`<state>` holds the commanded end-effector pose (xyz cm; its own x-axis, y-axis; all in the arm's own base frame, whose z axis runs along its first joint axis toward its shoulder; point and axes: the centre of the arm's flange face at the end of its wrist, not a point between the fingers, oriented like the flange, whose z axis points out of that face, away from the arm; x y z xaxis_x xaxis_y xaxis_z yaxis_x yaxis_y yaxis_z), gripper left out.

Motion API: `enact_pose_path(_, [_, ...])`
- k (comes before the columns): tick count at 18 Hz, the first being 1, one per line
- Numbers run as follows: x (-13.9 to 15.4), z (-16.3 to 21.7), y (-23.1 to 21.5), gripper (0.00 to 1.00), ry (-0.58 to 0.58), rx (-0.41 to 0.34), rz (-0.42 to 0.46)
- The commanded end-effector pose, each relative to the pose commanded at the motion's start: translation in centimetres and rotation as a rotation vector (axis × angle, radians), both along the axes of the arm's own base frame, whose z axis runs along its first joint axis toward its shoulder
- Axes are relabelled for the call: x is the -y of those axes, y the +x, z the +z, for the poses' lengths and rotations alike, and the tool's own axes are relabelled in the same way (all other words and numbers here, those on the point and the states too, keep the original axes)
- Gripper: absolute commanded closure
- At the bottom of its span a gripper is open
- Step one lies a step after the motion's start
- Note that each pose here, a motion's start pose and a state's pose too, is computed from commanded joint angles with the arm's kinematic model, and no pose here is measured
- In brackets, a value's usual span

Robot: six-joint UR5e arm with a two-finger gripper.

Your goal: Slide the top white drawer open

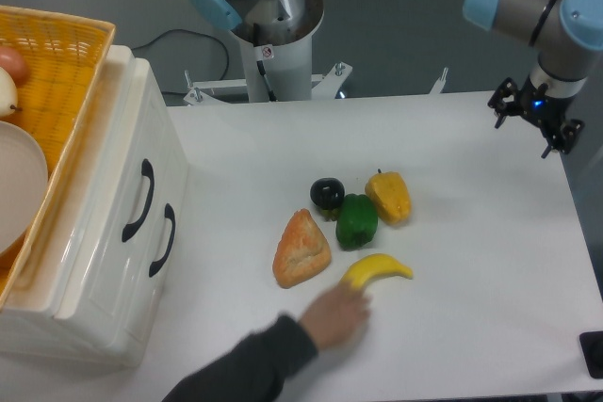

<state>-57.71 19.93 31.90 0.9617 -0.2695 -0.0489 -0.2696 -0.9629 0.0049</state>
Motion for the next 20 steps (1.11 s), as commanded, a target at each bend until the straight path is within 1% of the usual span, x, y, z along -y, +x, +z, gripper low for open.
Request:
enact_pose_path(1, [-0.1,0.2,0.7,0.00,0.002,0.002,0.008])
enact_pose_path(3, [-0.9,0.5,1.9,0.00,0.004,0.028,0.018])
enact_pose_path(4, [-1.8,0.8,2.6,0.00,0.003,0.046,0.026])
enact_pose_path(6, [-4.4,1.4,4.4,0.00,-0.001,0.067,0.050])
enact_pose_path(7, [-5.3,1.4,5.1,0.00,-0.004,0.079,0.067])
enact_pose_path(9, [-7.7,1.3,6.7,0.00,-0.011,0.105,0.074])
enact_pose_path(14, [-12.6,2.4,11.5,0.00,-0.035,0.164,0.129])
enact_pose_path(17, [-14.4,3.7,13.8,0.00,0.031,0.216,0.188])
enact_pose_path(19, [-15.2,4.7,15.1,0.00,0.088,0.264,0.231])
enact_pose_path(20, [-15.8,5.1,15.9,0.00,0.097,0.289,0.248])
